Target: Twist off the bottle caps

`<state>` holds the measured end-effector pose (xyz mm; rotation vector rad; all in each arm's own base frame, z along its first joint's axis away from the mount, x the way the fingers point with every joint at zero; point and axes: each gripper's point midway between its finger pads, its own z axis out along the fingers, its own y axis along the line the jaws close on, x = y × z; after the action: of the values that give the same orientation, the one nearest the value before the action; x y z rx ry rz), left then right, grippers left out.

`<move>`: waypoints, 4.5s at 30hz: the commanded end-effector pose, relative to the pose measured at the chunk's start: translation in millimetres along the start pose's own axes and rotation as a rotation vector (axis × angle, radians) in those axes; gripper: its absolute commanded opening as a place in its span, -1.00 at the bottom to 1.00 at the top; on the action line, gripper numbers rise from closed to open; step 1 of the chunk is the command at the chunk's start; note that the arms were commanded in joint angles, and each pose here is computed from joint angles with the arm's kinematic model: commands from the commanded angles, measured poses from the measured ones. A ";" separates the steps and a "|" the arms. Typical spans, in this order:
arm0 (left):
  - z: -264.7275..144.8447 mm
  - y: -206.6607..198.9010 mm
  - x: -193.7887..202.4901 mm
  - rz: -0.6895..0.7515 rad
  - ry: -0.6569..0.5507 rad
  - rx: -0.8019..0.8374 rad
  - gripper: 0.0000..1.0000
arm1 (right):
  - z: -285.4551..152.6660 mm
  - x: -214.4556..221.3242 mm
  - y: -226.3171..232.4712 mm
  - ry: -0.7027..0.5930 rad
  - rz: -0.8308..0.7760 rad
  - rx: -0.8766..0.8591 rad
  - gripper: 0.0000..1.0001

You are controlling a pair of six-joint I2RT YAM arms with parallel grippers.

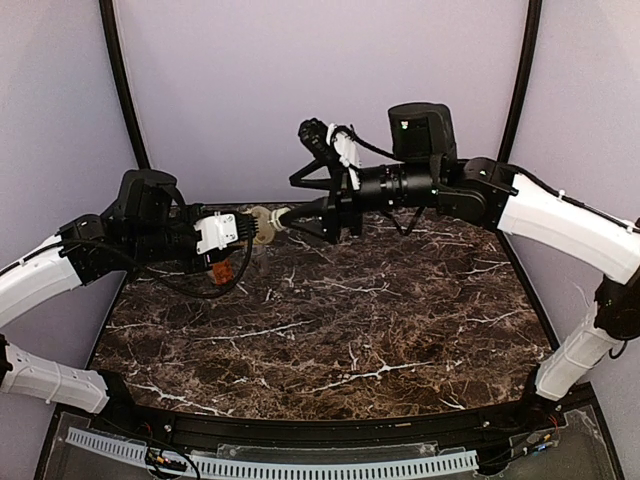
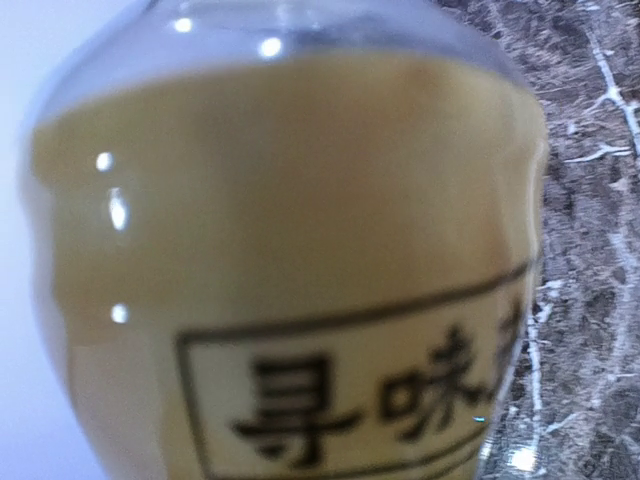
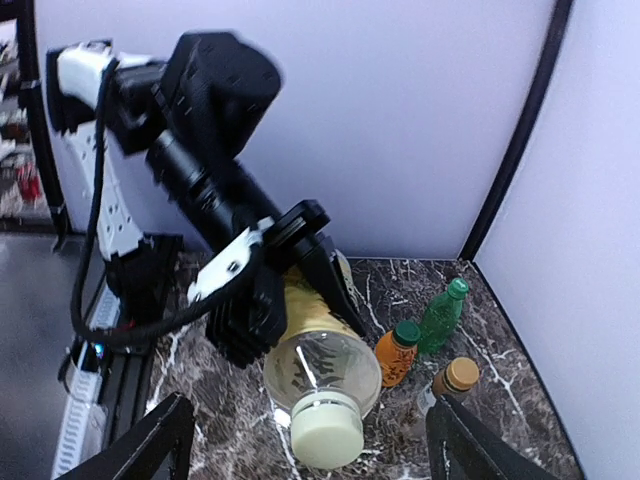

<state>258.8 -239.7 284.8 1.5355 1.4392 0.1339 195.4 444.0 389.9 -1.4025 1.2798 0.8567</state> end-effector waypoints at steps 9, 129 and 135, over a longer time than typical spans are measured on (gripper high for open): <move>-9.0 75.8 7.2 0.099 0.076 -0.449 -0.39 | 24.8 -8.9 -56.4 -0.138 0.784 0.032 0.50; -3.9 46.0 -4.1 0.026 -0.014 -0.266 -0.50 | 23.9 -0.1 -42.7 -0.088 0.733 0.095 -0.25; -3.6 46.7 -3.4 0.029 -0.010 -0.269 -0.50 | 25.7 -0.5 -40.8 -0.079 0.732 0.081 -0.31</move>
<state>288.2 -233.5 318.9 1.3472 1.3448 0.3081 238.6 462.4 392.0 -0.7937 1.7721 1.2892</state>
